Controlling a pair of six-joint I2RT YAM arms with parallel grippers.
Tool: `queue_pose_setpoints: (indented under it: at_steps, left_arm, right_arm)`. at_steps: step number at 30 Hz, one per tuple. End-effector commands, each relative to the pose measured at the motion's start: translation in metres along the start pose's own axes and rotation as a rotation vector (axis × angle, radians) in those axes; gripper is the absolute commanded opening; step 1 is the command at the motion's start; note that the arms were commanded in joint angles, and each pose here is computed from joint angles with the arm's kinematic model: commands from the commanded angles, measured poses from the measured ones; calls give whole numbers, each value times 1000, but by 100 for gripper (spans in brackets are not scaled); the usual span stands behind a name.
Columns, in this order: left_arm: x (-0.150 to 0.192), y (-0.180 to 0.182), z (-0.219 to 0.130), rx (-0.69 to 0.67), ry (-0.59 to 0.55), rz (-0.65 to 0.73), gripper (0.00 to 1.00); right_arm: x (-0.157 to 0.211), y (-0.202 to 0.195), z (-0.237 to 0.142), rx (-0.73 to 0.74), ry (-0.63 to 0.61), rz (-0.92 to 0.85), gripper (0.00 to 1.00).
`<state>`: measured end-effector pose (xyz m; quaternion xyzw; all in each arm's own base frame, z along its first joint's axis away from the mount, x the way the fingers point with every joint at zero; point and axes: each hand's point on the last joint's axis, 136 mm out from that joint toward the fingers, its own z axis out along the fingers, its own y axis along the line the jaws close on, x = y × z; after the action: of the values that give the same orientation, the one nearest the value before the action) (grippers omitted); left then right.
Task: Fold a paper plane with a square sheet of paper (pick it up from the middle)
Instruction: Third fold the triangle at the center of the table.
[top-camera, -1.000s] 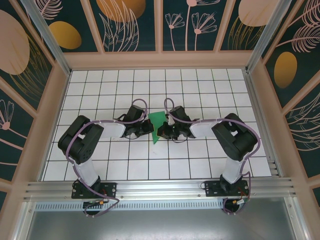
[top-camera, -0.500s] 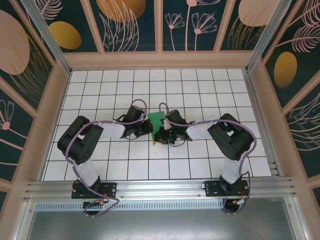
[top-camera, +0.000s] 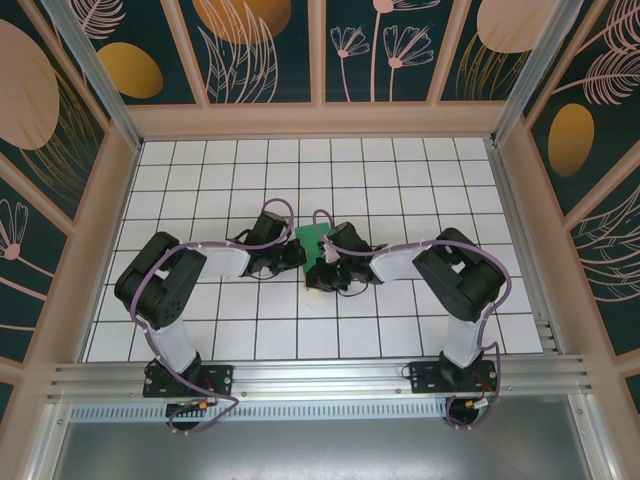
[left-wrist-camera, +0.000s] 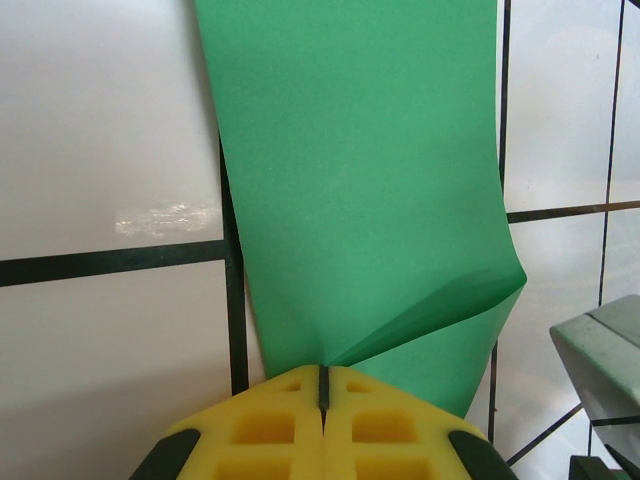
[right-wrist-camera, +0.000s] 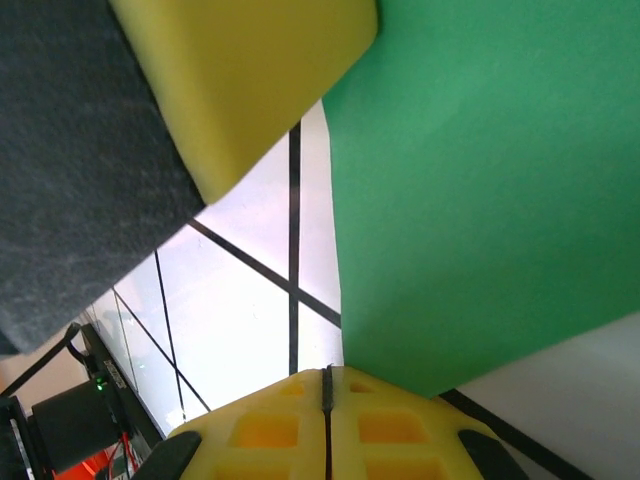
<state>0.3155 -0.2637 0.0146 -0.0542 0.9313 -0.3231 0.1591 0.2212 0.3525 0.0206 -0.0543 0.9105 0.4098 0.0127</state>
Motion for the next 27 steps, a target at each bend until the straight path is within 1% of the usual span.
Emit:
queue_pose_setpoints:
  at_steps: [1,5,9,12,18,27]
  left_arm:
    - [10,23,-1,-84,11,-25,7]
    - [9,23,-2,-83,9,-23,8]
    - [9,22,-2,-85,9,-22,8]
    - [9,23,-2,-86,8,-23,8]
    - [7,20,-2,-80,5,-19,9]
    - [4,16,-6,-77,-1,-11,10]
  right_arm:
    - [5,-7,5,37,19,-6,9]
    - [3,-8,4,51,17,-11,8]
    - [-19,12,-18,13,-81,-49,8]
    - [-36,10,-30,11,-143,-33,9]
    - [-52,-9,-31,29,-158,28,9]
    - [-53,-29,-18,74,-133,69,8]
